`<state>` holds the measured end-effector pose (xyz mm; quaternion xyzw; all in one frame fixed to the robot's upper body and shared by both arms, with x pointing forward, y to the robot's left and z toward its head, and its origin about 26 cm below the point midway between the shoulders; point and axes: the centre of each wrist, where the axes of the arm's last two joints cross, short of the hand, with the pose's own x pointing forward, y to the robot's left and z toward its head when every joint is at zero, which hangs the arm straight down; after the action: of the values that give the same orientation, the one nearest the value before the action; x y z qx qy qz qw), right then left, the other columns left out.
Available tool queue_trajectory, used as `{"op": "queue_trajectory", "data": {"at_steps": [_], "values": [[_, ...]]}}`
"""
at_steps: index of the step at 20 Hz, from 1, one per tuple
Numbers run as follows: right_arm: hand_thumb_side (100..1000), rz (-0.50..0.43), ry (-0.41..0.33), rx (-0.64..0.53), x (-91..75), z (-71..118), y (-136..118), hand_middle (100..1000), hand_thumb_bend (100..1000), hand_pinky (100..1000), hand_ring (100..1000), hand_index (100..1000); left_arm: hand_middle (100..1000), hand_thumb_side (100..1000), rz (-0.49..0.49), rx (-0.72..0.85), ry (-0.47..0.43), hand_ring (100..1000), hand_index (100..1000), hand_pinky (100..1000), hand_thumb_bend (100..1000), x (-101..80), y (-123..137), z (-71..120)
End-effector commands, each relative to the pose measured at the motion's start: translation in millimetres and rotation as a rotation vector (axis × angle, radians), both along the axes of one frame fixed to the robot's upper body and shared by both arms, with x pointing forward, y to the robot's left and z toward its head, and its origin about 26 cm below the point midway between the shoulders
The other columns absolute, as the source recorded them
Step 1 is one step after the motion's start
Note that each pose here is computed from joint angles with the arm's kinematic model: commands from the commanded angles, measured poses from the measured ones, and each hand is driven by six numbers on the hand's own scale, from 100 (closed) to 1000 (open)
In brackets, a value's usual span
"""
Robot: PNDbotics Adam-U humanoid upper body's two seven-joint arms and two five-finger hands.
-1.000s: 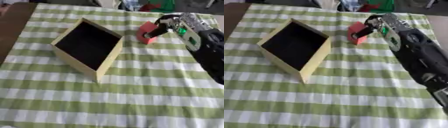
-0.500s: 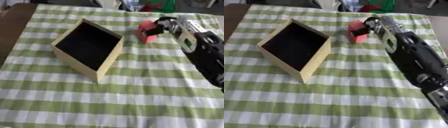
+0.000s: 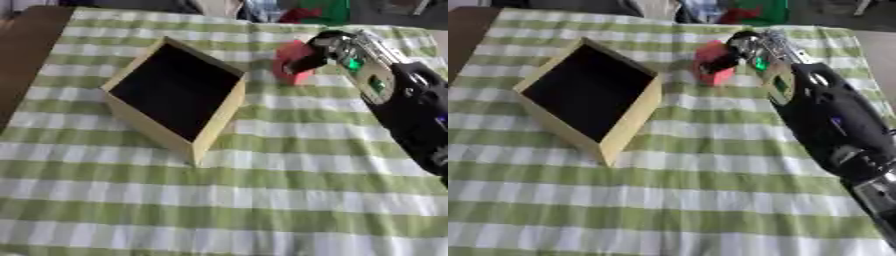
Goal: Pick up objects on the table and place them in the box.
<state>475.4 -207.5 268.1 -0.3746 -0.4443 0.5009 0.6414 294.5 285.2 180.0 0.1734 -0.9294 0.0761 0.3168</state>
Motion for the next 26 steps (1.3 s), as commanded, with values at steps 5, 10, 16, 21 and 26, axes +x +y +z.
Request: {"op": "queue_trajectory", "data": {"at_steps": [5, 10, 16, 21, 26], "values": [[175, -0.026, -0.032, 0.057, -21.1, 56.2, 1.0, 715, 100, 951, 986, 840, 481, 146, -0.001, 0.012, -0.022, 505, 665, 1000, 104, -2.1, 1.4, 6.7], [339, 0.049, -0.109, 0.103, -41.1, 83.5, 8.5, 710, 100, 949, 984, 853, 482, 144, 0.001, 0.012, -0.022, 506, 665, 1000, 107, -2.2, 1.8, 6.9], [198, 0.199, -0.194, 0.150, -71.3, 113.0, 28.2, 702, 100, 948, 982, 854, 482, 144, -0.001, 0.009, -0.023, 506, 666, 1000, 107, -2.0, 1.5, 7.0], [198, 0.313, -0.204, 0.133, -96.0, 120.4, 52.4, 699, 100, 946, 978, 849, 483, 141, -0.007, 0.010, -0.026, 507, 666, 1000, 111, -1.6, 0.4, 7.7], [198, 0.437, -0.166, 0.106, -115.7, 116.3, 84.0, 698, 100, 952, 974, 848, 484, 136, -0.012, 0.011, -0.034, 508, 667, 1000, 118, -1.0, -0.3, 9.2]]}}
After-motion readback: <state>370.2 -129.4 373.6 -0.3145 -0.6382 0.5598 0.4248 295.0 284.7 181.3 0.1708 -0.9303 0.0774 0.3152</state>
